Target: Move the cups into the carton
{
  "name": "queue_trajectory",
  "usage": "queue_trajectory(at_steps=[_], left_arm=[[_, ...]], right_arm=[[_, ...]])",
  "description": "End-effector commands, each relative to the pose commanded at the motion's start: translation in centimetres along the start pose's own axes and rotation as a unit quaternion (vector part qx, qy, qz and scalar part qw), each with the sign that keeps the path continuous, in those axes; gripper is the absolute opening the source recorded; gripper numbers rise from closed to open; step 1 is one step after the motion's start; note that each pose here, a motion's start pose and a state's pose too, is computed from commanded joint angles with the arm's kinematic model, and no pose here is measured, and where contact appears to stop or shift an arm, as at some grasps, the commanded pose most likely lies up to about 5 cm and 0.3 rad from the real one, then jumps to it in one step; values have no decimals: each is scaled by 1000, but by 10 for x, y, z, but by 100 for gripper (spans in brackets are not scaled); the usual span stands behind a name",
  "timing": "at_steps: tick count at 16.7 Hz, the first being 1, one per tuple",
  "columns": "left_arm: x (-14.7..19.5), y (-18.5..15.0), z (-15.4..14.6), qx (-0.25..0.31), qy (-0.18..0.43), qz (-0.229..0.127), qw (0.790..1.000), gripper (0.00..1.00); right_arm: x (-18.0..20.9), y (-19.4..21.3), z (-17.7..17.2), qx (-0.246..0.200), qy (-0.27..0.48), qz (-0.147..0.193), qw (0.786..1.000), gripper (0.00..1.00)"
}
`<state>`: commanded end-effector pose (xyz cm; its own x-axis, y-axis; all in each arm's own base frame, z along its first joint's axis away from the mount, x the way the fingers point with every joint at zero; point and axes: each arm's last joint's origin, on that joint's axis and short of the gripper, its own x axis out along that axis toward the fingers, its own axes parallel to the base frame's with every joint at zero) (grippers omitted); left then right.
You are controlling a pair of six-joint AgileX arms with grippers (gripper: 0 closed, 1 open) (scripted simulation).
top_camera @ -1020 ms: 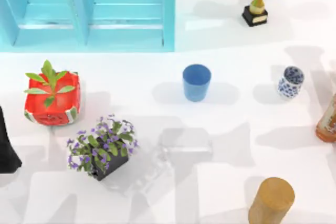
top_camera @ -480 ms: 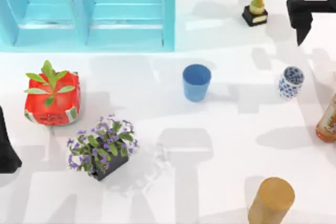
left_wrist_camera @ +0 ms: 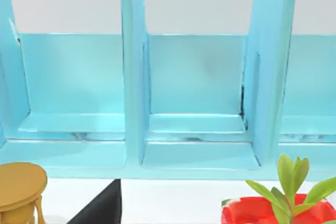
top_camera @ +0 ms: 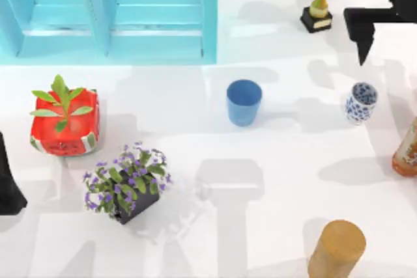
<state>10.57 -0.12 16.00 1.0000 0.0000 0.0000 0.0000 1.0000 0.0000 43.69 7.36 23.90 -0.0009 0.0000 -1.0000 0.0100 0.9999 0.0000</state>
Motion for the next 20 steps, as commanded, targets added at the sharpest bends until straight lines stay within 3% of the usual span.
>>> queue_trajectory(at_steps=[4, 12, 20], left_arm=[[0, 0, 0, 0, 0, 0, 1000, 100], [0, 0, 0, 0, 0, 0, 1000, 100], [0, 0, 0, 0, 0, 0, 1000, 100]], right_arm=[[6, 1, 2, 2, 0, 0, 1000, 100], [92, 14, 8, 0, -1, 0, 1000, 100], [100, 0, 0, 0, 0, 0, 1000, 100]])
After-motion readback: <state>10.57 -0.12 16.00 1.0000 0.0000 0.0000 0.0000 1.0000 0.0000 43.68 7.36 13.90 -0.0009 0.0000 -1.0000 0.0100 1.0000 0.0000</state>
